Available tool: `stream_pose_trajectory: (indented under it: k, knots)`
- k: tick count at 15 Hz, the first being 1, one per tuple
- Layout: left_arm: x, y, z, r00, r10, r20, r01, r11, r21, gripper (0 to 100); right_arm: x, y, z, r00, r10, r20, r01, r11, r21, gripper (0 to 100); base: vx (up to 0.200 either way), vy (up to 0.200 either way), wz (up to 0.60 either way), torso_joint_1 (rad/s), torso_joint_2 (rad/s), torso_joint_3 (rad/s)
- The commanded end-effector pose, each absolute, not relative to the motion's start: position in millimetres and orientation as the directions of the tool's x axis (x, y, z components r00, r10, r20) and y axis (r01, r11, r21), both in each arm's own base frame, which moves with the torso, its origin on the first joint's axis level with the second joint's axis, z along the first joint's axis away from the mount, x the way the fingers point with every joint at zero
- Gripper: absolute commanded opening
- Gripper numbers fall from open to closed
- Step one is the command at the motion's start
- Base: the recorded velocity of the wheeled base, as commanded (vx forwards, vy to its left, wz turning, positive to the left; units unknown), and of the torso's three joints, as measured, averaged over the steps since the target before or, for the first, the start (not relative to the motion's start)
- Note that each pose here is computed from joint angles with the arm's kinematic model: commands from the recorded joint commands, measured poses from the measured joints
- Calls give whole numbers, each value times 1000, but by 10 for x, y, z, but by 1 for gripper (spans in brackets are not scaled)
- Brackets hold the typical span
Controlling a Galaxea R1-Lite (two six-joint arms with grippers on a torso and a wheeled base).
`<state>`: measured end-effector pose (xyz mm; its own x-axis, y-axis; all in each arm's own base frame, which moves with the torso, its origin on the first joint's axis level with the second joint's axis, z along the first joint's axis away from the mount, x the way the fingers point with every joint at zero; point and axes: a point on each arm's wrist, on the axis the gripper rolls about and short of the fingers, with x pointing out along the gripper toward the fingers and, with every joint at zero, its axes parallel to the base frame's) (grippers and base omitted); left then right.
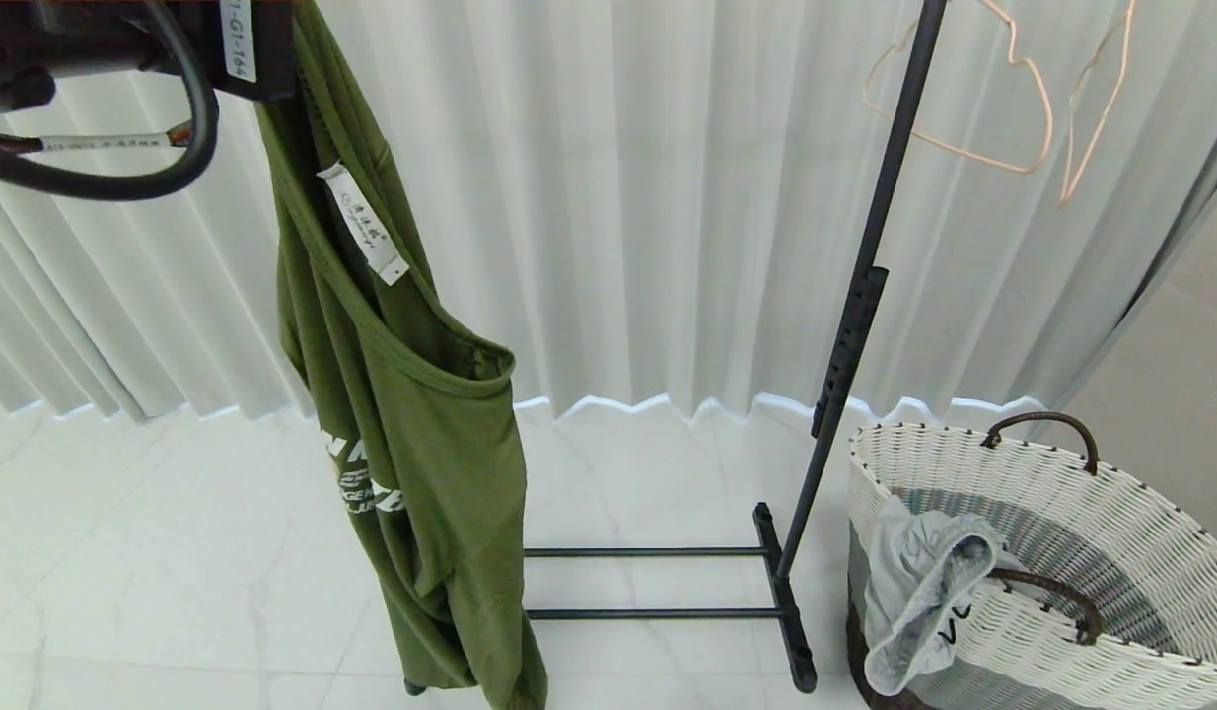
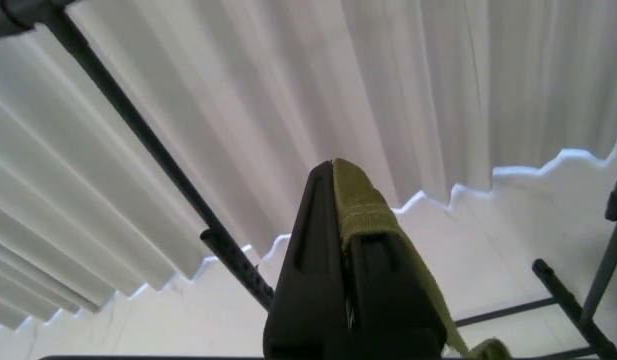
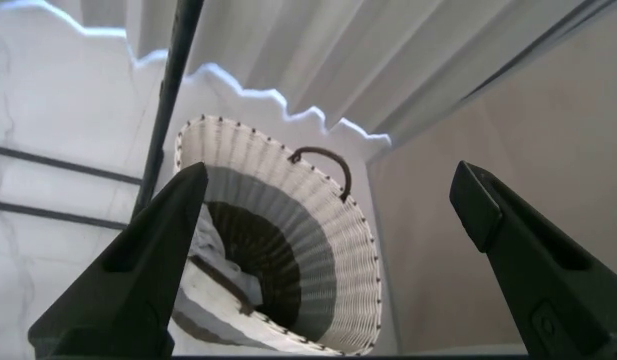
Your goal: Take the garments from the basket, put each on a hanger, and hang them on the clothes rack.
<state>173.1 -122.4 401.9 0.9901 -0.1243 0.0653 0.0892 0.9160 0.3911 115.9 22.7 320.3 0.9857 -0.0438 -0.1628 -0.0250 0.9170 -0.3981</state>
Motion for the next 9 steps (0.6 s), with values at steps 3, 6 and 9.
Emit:
stream_pose_trajectory:
  k: [3,6,9]
  knots:
    - [1711,-1208,4025,990,-124,67,88,916,391,0,1150,226,3202,986,-43,-162,-25,917,-398,100,0,0,0,89,-349,-330]
    - [1702,-1201,4027,990,-124,68,88,917,390,0,1160,228,3194,985,-43,-167,-27,916,-399,100,0,0,0,103,-510,-312]
    - [1688,-1189,4037,990,-124,72,86,916,392,0,1160,228,3194,985,-45,-167,-26,916,-399,100,0,0,0,152,-466,-325]
